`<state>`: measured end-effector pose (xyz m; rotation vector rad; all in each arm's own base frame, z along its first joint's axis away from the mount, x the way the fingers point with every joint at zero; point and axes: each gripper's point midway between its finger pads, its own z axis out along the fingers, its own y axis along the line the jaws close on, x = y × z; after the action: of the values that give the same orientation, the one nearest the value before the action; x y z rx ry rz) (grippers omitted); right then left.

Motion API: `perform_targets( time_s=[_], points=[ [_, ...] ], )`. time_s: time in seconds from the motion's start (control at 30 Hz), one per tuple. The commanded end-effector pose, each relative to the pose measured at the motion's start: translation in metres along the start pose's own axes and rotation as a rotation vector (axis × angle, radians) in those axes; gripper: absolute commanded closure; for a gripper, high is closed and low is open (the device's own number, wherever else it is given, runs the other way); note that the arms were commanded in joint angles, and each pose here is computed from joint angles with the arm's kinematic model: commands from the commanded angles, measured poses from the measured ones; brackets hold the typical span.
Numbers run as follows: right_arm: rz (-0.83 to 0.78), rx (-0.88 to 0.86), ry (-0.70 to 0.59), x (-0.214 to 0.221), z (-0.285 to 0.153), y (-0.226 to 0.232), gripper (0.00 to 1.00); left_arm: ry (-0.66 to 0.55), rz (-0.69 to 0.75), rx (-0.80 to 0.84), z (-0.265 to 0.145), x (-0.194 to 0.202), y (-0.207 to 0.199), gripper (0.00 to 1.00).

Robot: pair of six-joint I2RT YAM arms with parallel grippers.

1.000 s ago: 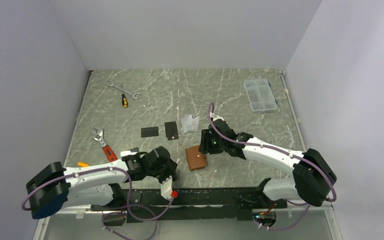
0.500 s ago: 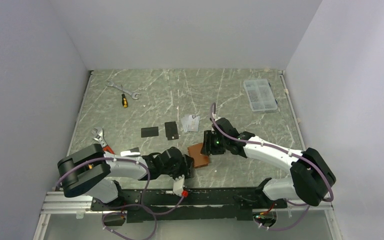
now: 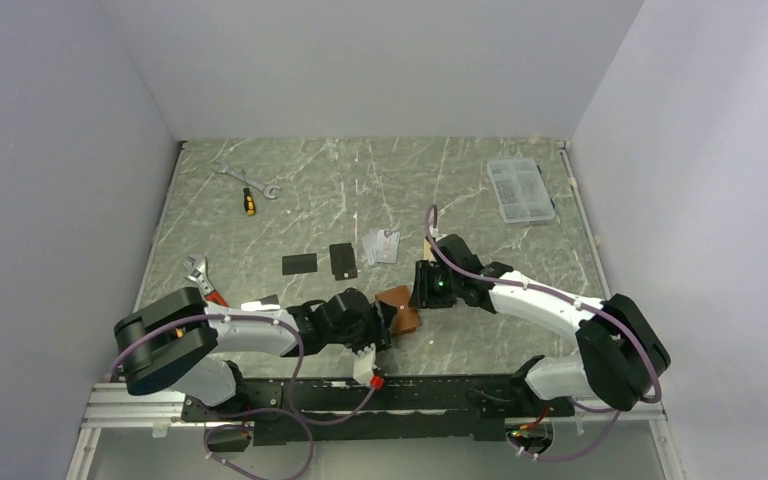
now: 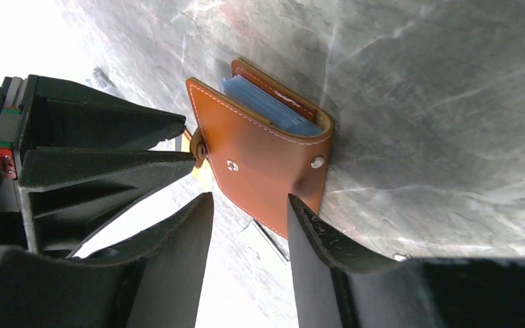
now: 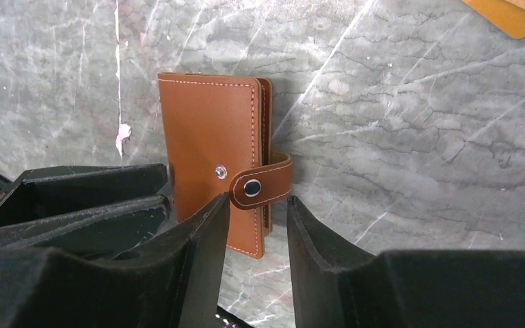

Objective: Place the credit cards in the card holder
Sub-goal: Close the card holder at the center of the board.

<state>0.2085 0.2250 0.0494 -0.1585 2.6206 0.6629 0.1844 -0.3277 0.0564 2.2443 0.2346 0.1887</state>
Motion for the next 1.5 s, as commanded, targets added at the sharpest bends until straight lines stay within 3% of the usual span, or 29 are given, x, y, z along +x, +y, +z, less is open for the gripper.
perform_targets(
  time_s=[0.0,0.3,0.57,0.93,1.2,1.47],
  points=[
    [-0.018,-0.024,-0.021,-0.009,0.001,0.006,0.61,-0.037,0.023,0.110,0.009,-0.004,-0.007,0.44],
    [-0.040,-0.010,-0.013,-0.012,-0.001,0.006,0.57,-0.036,0.086,0.256,0.013,-0.004,-0.042,0.47],
    [-0.062,-0.022,-0.012,-0.017,-0.002,0.012,0.53,-0.051,0.102,0.348,0.009,-0.013,-0.065,0.72],
    [-0.122,0.023,0.018,-0.015,0.005,0.017,0.54,-0.058,0.191,0.477,-0.001,-0.016,-0.093,0.58],
    [-0.134,0.106,0.004,-0.021,0.007,0.010,0.66,-0.014,0.179,0.360,0.005,-0.013,-0.073,0.82],
    [-0.125,0.115,-0.001,-0.022,0.003,0.010,0.87,-0.034,0.159,0.353,0.004,-0.018,-0.076,0.73]
  ],
)
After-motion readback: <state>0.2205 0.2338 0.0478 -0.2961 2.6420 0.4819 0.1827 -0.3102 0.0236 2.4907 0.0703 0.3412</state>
